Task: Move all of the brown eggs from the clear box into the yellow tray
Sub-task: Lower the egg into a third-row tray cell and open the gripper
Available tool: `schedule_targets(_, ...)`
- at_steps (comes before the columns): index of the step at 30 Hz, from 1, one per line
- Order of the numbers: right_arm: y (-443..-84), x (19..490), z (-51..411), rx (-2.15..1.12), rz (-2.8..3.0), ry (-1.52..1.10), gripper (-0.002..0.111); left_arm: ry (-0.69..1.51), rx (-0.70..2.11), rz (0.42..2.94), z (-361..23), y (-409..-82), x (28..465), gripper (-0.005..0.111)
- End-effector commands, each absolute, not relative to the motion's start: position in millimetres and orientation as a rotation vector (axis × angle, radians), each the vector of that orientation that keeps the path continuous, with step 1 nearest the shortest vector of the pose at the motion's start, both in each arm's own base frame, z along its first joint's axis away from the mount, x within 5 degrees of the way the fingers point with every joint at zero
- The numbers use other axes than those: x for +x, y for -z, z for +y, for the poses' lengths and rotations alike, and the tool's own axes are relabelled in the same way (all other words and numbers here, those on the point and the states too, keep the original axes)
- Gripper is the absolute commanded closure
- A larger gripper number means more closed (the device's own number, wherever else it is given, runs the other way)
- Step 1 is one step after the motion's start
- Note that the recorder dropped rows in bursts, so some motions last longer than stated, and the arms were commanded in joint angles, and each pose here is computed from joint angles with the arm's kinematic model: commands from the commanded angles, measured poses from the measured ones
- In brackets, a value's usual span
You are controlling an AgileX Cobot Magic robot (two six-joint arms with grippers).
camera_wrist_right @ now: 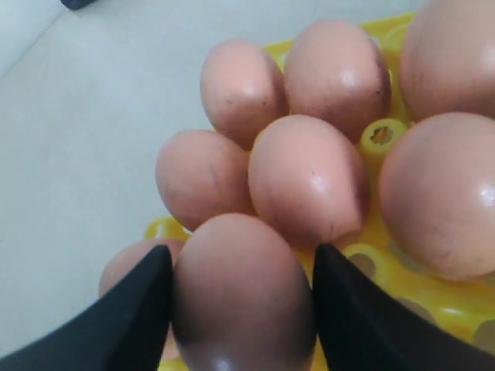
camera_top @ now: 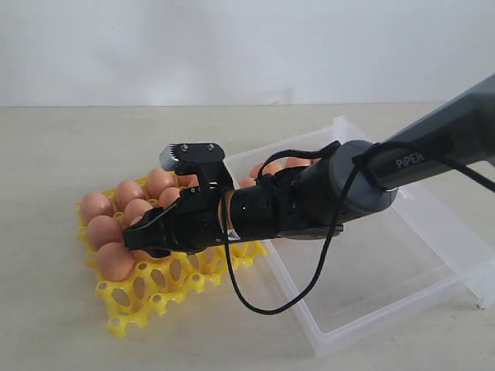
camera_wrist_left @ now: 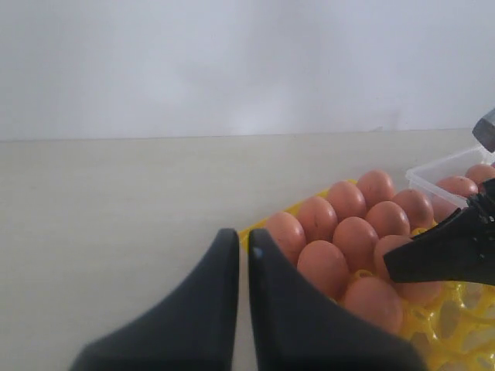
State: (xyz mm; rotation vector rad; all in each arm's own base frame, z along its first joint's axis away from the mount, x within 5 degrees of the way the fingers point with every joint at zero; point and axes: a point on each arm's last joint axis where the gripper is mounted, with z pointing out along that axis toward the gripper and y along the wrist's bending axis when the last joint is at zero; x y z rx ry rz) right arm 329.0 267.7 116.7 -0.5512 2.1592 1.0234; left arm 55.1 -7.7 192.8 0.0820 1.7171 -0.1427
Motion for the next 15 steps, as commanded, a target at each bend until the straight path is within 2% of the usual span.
schedule_targets(1,-120.5,328.6,270.9,-0.550,2.121,-1.070,0.061,0.144,0.078,1.709,-7.6,-192.7,55.1,0.103)
schedule_targets(15,-131.4,326.2,274.5,-0.630,2.016,-1.113,0.061,0.144,0.078,1.709,-7.6,-192.7,55.1,0.103)
